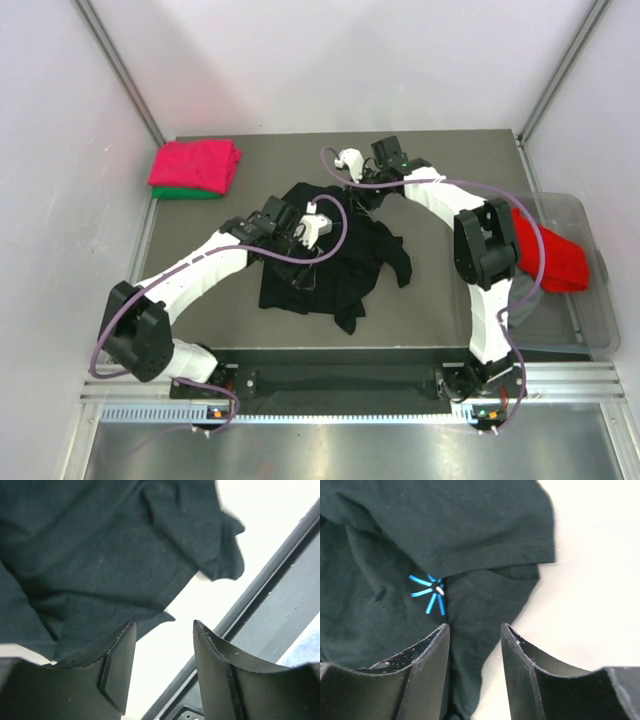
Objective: Fold and stack the t-shirts
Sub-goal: Flatten the tshirt out
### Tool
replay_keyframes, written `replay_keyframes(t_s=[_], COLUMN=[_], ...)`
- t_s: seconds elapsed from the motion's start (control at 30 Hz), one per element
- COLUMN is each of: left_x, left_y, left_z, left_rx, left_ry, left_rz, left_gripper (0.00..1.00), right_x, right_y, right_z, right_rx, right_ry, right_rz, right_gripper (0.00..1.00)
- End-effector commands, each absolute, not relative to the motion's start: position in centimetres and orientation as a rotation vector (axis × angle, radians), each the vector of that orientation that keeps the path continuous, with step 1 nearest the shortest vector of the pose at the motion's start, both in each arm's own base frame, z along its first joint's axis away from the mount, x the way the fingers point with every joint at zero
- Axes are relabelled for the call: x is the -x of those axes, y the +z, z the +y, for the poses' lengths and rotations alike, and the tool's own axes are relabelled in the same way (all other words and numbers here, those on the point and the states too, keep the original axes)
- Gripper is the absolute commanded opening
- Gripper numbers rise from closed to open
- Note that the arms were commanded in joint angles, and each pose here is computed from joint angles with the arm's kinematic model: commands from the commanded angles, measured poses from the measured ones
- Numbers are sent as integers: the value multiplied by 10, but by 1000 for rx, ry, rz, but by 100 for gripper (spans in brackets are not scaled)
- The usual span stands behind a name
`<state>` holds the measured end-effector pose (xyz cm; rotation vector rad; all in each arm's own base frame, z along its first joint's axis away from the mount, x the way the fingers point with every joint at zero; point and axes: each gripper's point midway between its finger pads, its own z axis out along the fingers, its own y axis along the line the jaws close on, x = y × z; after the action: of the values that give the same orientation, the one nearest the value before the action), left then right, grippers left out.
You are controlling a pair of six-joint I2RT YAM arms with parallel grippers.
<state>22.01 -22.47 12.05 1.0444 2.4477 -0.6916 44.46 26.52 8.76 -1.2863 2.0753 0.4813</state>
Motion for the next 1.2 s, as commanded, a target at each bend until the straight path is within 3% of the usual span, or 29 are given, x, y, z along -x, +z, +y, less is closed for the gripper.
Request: replay_keyframes(t_s=[0.0,0.2,0.3,0.53,0.83,1.0,1.17], left_x=[-233,-222,-211,-201,-187,-179,-165], left_y=[118,96,89,76,55,53,48], left_z=[-224,-222,-227,-225,-214,-225,-224], left_rx=[-962,-1011,-1058,-1092,-1121,-1180,-1239], left_ry=[-641,-575,-529,-409,-344,-373,-354], left_rz=[2437,2571,2611,2665,2743,2751,2745], left_gripper=[54,39,22,34,36,43,40], right_x=[-474,-496,-500,-501,-499,-497,-497], right_y=[117,128,135,150,150,150,152], right_z=[259,243,235,225,223,223,220], right_rx=[1190,1087,1064,1049,1058,1059,1067], right_ry=[464,457,454,447,440,449,434], right_rz=[2039,2052,2047,2023,2016,2018,2010], right_gripper=[46,46,46,46,46,46,47])
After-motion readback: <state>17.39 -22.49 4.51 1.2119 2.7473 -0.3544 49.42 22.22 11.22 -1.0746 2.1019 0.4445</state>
